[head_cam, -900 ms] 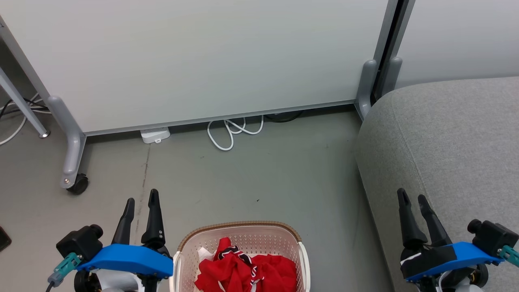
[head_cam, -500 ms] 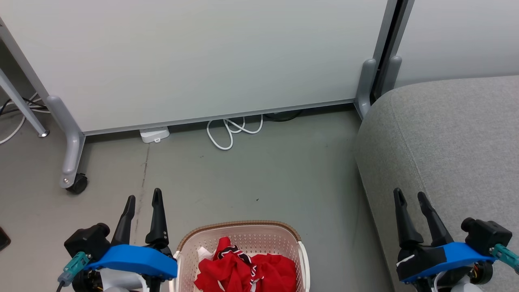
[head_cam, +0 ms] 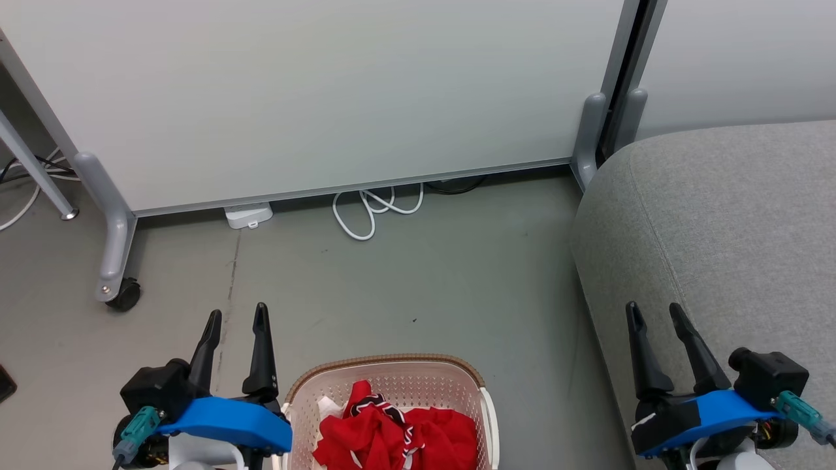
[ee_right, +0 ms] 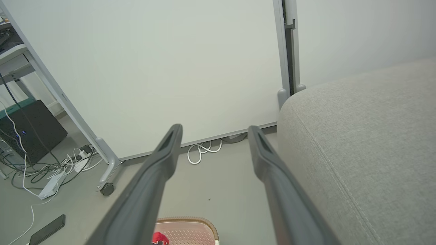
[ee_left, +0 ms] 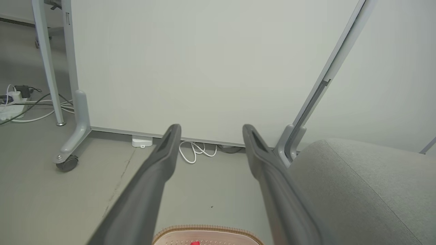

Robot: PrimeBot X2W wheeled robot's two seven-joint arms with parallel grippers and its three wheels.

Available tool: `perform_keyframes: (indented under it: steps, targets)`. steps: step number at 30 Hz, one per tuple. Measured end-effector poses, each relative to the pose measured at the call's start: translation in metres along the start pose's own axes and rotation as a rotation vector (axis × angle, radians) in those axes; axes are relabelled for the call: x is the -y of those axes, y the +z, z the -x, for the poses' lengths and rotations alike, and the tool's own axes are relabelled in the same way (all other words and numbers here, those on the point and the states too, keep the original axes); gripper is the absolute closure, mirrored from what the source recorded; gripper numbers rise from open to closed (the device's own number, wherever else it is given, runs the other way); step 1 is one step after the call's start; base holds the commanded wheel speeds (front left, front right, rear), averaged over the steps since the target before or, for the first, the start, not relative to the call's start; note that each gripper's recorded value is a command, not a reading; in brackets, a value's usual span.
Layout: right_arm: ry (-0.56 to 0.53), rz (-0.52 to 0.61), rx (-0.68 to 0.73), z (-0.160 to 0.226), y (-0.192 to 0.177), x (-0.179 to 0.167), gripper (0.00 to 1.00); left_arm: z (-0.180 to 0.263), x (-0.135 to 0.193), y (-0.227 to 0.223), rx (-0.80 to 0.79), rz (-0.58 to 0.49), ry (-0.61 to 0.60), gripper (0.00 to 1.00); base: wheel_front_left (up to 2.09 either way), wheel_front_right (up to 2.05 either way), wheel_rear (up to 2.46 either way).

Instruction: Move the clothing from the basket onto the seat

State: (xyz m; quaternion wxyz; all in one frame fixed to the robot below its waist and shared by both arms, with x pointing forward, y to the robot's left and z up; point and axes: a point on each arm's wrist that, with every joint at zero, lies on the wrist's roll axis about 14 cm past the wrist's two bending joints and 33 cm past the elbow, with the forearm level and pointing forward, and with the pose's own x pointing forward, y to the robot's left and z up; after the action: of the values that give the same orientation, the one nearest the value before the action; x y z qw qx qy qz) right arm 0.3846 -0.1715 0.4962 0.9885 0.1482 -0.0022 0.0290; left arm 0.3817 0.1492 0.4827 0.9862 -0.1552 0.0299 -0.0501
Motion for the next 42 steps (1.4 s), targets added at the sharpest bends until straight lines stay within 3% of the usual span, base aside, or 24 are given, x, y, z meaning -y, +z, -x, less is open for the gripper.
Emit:
perform_keyframes:
  steps: [42]
  targets:
    - [0.073,0.301,0.025,0.000,-0.001,-0.011,0.00,0.000,0.011,0.000,0.046,-0.232,-0.061,0.00,0.00,0.00,0.00]
